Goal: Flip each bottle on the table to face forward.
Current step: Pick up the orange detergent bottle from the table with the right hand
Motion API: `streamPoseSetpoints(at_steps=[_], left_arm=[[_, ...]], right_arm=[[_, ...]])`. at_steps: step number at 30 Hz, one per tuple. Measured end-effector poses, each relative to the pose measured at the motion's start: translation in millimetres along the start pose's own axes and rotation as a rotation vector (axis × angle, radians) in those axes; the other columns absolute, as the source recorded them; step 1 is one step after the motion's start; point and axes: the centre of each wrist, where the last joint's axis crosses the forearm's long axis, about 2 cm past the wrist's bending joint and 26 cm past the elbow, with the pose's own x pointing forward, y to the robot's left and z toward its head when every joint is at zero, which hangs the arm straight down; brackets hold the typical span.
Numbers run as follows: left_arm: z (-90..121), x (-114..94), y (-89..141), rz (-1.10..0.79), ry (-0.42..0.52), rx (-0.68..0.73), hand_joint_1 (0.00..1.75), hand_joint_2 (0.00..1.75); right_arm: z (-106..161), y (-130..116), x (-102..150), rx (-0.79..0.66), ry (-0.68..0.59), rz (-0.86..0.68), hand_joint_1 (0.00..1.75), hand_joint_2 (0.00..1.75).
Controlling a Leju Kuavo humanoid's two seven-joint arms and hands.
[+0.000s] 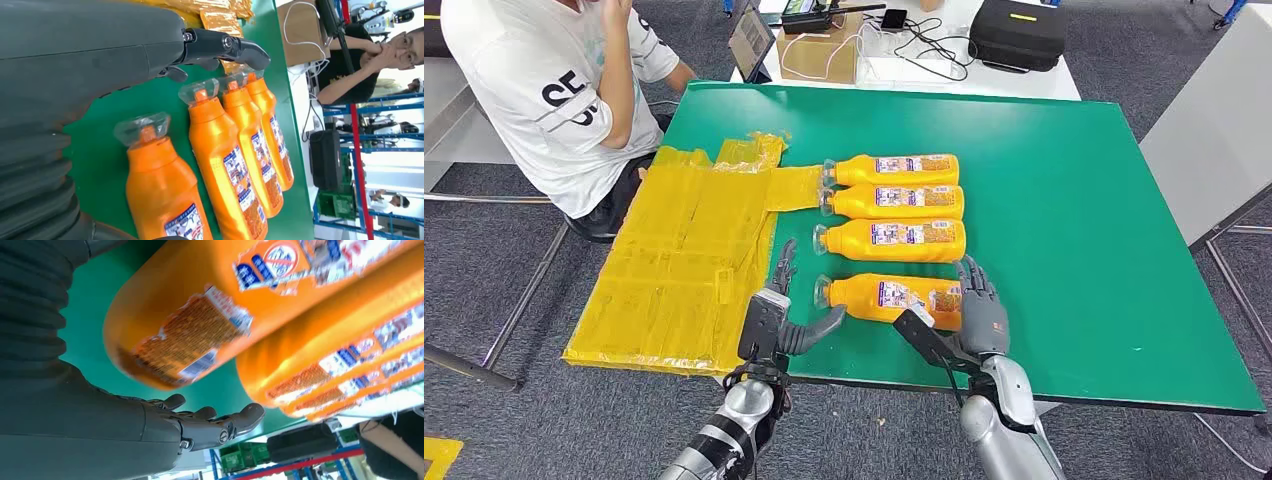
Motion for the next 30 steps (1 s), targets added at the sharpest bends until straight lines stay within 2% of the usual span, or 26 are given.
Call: streamPoseSetpoints(at_steps=[7,12,17,18,21,22,30], left_arm=[[0,0,0,0.005,0.003,-0.006,0.0,1.75],[0,1,-1,0.022,0.008,-0.027,0.0,1.75],[-1,1,-2,0.029,0.01,-0.034,0.0,1.75],[-1,1,-2,0.029,0.01,-0.034,0.0,1.75],[-1,1,-2,0.034,0.011,-0.041,0.0,1.75],[-1,1,-2,0.039,0.012,-0.046,0.0,1.75],[-2,1,-1,0.074,0.018,-0.063,0.0,1.75]], right_arm=[[-4,4,2,0.036,0.0,0.036,0.0,1.75],[-15,9,5,0.164,0.008,0.167,0.0,1.75],[-24,10,7,0.209,-0.005,0.223,0.0,1.75],[-25,10,7,0.212,-0.006,0.228,0.27,1.75],[-28,10,6,0.237,-0.006,0.255,1.58,1.75],[-29,10,6,0.252,-0.005,0.269,1.75,1.75],[-36,8,3,0.314,-0.007,0.317,1.75,1.75]])
